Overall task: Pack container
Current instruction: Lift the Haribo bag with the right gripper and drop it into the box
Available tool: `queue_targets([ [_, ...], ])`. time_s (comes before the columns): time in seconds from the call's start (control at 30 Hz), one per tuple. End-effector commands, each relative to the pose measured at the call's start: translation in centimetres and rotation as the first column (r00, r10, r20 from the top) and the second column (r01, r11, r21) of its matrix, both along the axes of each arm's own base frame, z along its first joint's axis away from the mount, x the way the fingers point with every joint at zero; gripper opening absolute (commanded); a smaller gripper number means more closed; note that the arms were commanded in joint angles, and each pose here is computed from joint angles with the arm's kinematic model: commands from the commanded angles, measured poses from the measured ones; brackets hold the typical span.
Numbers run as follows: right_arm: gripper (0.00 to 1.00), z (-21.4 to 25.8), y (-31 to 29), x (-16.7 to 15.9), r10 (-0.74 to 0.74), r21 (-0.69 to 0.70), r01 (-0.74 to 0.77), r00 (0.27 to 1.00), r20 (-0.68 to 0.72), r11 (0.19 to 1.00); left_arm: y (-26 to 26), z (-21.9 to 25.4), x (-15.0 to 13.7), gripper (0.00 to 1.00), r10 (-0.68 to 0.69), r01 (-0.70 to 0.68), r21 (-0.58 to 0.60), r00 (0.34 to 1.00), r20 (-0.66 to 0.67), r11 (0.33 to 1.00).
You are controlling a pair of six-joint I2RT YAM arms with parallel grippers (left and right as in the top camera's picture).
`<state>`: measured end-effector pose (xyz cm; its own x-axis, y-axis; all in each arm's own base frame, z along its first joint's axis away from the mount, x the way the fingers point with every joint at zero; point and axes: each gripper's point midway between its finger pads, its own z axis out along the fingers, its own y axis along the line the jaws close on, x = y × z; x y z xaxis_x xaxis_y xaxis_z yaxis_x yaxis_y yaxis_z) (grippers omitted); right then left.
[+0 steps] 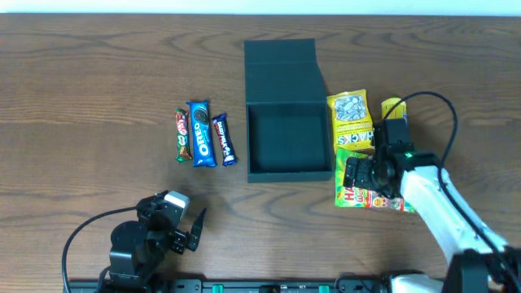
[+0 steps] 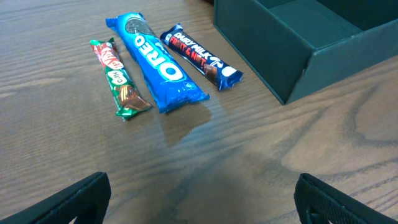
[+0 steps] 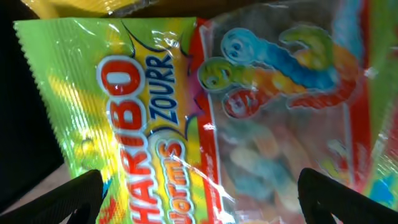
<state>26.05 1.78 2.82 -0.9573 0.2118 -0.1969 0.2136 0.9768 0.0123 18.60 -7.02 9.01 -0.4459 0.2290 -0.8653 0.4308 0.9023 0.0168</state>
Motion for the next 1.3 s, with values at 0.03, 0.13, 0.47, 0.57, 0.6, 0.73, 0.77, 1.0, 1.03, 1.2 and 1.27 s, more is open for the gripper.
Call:
queue_targets([
  [0.03, 0.99, -1.6, 0.5, 0.7, 0.03, 0.031, -0.029, 0.999, -0.028, 0.999, 0.2, -0.2, 0.1, 0.95, 0.012, -0.012, -0.004, 1.0, -0.002, 1.0],
  [0.13, 0.93, -3.2, 0.8, 0.5, 0.034, 0.05, -0.031, 0.996, -0.077, 0.998, 0.2, -0.2, 0.1, 0.95, 0.012, -0.012, -0.004, 1.0, -0.002, 1.0],
  [0.47, 0.01, -4.4, 0.7, -0.7, 0.037, 0.046, -0.03, 0.988, -0.149, 0.999, 0.2, -0.2, 0.1, 0.95, 0.012, -0.012, -0.004, 1.0, -0.002, 1.0],
  [0.57, 0.01, -2.6, 0.7, -1.0, 0.036, 0.044, -0.029, 0.985, -0.167, 0.999, 0.2, -0.2, 0.1, 0.96, 0.012, -0.012, -0.004, 1.0, -0.002, 1.0],
  [0.6, 0.01, -1.3, 0.7, -0.7, 0.036, 0.045, -0.03, 0.988, -0.152, 0.999, 0.2, -0.2, 0.1, 0.95, 0.012, -0.012, -0.004, 1.0, -0.002, 1.0],
  [0.73, 0.01, 6.3, 0.9, 1.0, -0.043, 0.069, 0.044, 0.999, -0.01, 0.997, 0.2, -0.2, 0.1, 0.95, 0.012, -0.012, -0.004, 1.0, -0.002, 1.0],
  [0.77, 0.01, 8.1, 1.0, 1.4, -0.08, 0.085, 0.077, 0.996, 0.032, 0.993, 0.2, -0.2, 0.1, 0.95, 0.012, -0.012, -0.004, 1.0, -0.002, 1.0],
  [1.0, 0.01, 20.0, 9.4, 3.1, -0.049, 0.465, -0.142, 0.926, 0.375, 0.874, 0.2, -0.2, 0.1, 0.95, 0.012, -0.012, -0.004, 1.0, -0.002, 1.0],
  [1.03, 0.01, 19.8, 10.6, 3.3, -0.078, 0.495, -0.114, 0.933, 0.35, 0.861, 0.2, -0.2, 0.1, 0.95, 0.013, -0.013, -0.004, 1.0, -0.002, 1.0],
  [1.2, 0.01, 16.4, 17.8, 5.0, -0.034, 0.522, -0.123, 0.959, 0.282, 0.844, 0.2, -0.2, 0.1, 0.95, 0.012, -0.012, -0.004, 1.0, -0.002, 1.0],
  [1.27, 0.02, 14.5, 20.1, 6.0, 0.0, 0.523, -0.145, 0.964, 0.268, 0.84, 0.2, -0.2, 0.1, 0.95, 0.012, -0.012, -0.004, 1.0, -0.002, 1.0],
])
